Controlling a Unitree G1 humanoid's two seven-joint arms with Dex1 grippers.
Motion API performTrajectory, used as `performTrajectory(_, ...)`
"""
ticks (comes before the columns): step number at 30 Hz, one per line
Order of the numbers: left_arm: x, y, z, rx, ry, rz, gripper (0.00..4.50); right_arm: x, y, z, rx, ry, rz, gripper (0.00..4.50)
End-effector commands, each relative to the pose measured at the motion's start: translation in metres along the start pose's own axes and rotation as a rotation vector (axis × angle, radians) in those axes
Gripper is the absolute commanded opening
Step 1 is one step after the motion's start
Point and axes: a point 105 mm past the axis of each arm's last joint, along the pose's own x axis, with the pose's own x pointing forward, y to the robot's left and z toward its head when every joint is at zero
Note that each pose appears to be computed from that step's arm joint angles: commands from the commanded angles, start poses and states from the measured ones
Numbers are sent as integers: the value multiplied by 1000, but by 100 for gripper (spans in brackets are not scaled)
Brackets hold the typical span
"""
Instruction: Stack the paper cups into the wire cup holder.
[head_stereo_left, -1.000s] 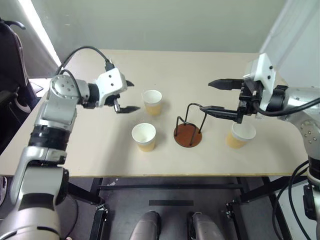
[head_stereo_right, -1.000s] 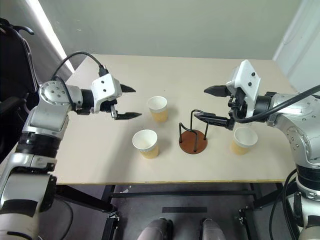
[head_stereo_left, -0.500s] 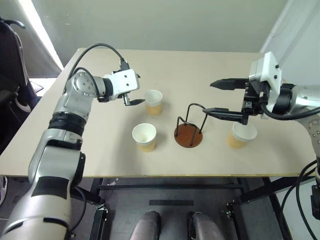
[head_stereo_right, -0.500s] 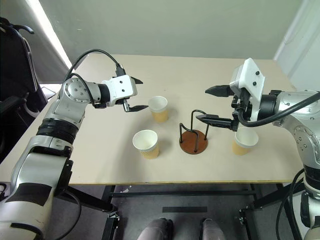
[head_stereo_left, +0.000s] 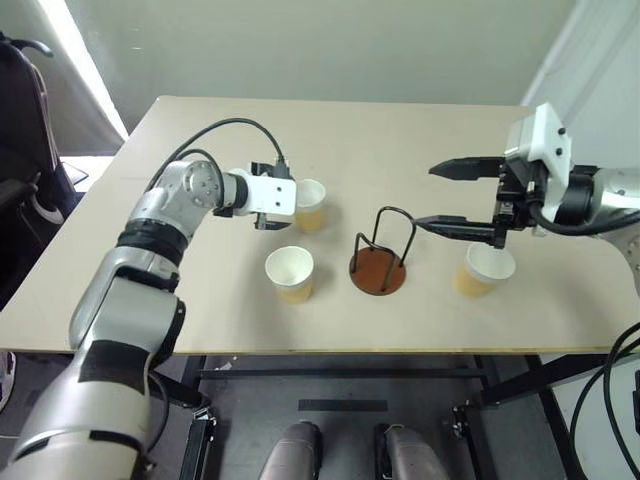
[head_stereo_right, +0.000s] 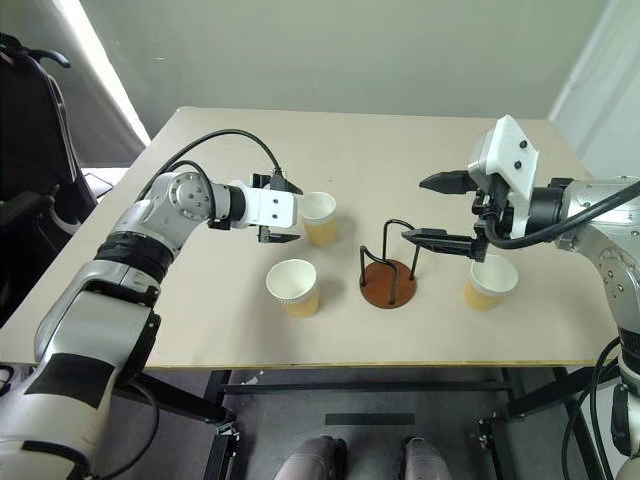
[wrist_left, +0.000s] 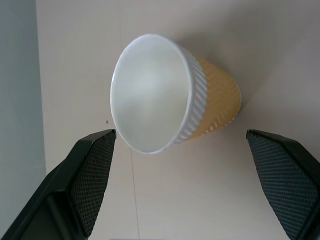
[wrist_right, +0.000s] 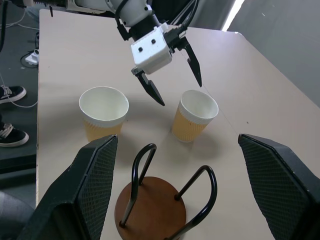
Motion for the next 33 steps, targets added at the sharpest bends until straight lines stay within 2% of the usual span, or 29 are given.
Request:
performTrajectory(1, -1, 15, 7, 39, -4, 50, 450, -6, -2, 14, -66, -20, -12, 388)
performTrajectory(10, 6, 5, 6, 47, 5, 4, 450, -6, -2, 12, -70, -10, -24, 388)
performTrajectory(12, 7, 1, 5, 47, 7, -17, 412, -6, -3, 12, -70, -10, -27, 393)
performTrajectory(14, 8, -3, 4, 46, 6, -34, 354, -6, -3, 12, -70, -10, -31, 393)
performTrajectory(21, 7, -5, 2, 45, 10, -49, 95, -7, -5, 9, -68, -4, -43, 393)
performTrajectory(24, 5, -3, 3, 42, 8, -52, 1, -8, -6, 8, -64, -1, -45, 393)
performTrajectory(28, 0, 2, 5, 40, -2, -53, 1, -9, -5, 8, -57, -4, -45, 393)
performTrajectory(33, -13, 18, 20, -45, -101, -59, 1, -12, -7, 5, -59, 15, -47, 393)
